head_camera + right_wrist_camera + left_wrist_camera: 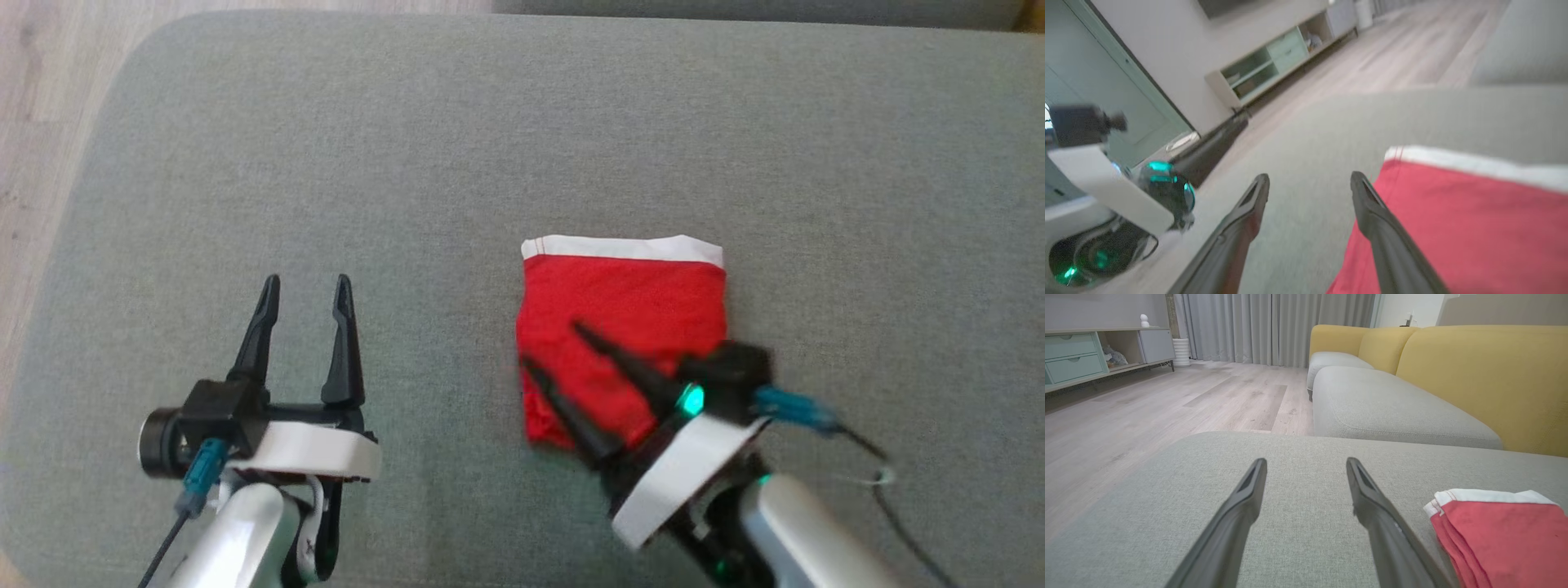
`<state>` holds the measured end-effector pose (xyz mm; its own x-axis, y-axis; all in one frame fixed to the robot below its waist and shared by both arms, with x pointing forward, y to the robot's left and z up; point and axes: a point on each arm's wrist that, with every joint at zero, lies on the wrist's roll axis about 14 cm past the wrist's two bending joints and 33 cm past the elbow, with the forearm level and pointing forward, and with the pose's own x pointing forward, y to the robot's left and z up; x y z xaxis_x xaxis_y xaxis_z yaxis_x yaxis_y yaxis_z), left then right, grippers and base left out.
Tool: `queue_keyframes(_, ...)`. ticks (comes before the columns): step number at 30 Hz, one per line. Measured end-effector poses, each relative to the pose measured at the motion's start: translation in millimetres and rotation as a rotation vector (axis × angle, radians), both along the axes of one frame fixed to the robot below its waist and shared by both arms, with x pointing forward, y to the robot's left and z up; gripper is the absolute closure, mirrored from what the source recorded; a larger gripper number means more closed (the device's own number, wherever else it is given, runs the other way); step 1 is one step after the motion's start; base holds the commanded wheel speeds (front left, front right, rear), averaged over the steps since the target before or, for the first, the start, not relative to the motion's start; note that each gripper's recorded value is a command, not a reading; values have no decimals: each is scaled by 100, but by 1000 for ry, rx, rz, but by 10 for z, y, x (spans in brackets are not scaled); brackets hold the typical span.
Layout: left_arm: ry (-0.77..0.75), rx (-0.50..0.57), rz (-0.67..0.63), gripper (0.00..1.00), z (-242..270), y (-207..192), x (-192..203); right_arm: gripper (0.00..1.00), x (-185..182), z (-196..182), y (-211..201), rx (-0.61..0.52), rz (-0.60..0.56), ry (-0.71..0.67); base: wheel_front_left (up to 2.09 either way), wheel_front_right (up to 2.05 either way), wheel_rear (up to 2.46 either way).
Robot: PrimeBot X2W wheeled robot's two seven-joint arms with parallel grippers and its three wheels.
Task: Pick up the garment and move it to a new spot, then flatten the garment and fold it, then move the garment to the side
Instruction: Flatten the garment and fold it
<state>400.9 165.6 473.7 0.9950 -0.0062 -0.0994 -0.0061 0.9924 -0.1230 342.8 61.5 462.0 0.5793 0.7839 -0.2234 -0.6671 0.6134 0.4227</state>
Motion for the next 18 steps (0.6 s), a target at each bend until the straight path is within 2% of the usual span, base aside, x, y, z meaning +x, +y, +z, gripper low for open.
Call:
queue_keyframes(3,-15,0,-2,0,30,-12,13,0,252,394,-158,69,-80,-180,0,0,0)
queue_keyframes(6,-23,5,2,0,54,-10,10,0,567,689,-587,56,-230,-341,0,0,0)
queue_keyframes(9,-11,13,5,0,17,-10,-53,0,770,868,-1133,5,-404,-434,0,0,0)
queue_keyframes(12,-17,34,13,0,29,44,-96,0,763,846,-1651,-72,-549,-446,0,0,0)
queue_keyframes(16,-36,66,25,0,96,121,-166,0,503,652,-2172,-181,-683,-376,0,0,0)
queue_keyframes(18,-38,72,17,0,113,111,-220,0,375,575,-2244,-198,-705,-337,0,0,0)
